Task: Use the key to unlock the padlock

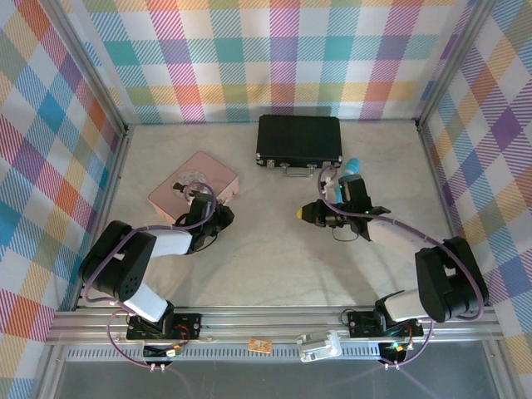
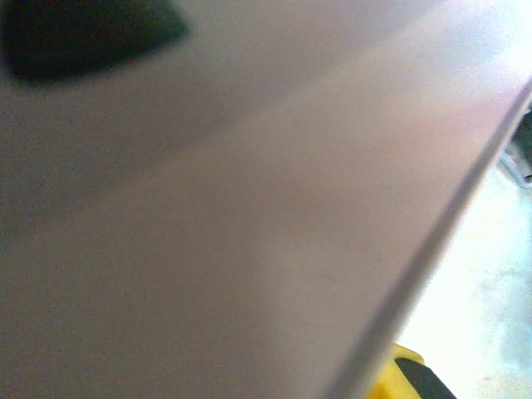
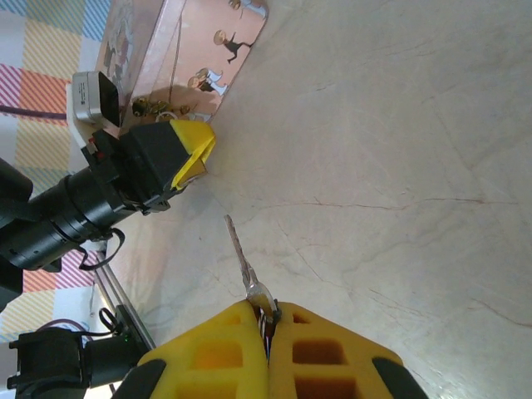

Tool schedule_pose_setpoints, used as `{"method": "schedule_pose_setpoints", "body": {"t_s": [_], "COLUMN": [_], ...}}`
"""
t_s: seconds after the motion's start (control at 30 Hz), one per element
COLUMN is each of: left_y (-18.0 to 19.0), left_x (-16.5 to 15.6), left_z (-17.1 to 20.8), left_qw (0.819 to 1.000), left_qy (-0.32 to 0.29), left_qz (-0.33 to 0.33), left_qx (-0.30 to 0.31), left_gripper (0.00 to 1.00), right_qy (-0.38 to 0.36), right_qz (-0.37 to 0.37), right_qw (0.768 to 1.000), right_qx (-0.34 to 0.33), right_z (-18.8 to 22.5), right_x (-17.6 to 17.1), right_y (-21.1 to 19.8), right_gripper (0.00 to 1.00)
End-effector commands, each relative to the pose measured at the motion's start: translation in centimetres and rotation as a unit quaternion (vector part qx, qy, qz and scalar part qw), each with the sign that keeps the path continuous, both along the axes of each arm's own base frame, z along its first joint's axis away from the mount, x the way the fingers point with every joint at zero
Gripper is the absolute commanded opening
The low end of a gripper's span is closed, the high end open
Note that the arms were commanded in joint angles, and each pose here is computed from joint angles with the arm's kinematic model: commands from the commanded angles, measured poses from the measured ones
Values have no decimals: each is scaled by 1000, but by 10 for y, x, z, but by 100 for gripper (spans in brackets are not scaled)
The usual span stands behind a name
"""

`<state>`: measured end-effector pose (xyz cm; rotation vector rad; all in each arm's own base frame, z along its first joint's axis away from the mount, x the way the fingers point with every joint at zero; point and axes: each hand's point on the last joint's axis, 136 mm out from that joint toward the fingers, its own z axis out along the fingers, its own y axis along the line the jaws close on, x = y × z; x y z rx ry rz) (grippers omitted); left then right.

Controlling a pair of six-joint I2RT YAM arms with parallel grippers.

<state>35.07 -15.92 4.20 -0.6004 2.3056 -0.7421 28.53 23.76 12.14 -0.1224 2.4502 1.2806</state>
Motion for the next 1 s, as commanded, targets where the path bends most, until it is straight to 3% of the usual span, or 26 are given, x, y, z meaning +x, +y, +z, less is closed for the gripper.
{"method": "schedule_pose_setpoints", "body": {"t_s": [0.0, 0.47, 0.97], "left_y": [-18, -43, -60], "left_x": [13, 17, 18], "left_z": [42, 82, 89], "left_qw": [995, 980, 974], "left_qy": [-28, -80, -91], "left_qz": [7, 23, 3], "left_qx": [-90, -178, -207], "left_gripper": [0, 0, 0], "right_qy": [11, 44, 50], "right_qz": [26, 102, 117], "right_qw": [999, 991, 987], "right_qx": [25, 73, 103], "right_z": [-4, -15, -5], "right_x": [-10, -36, -31], "right_y": [21, 100, 132], "right_gripper": [0, 0, 0]}}
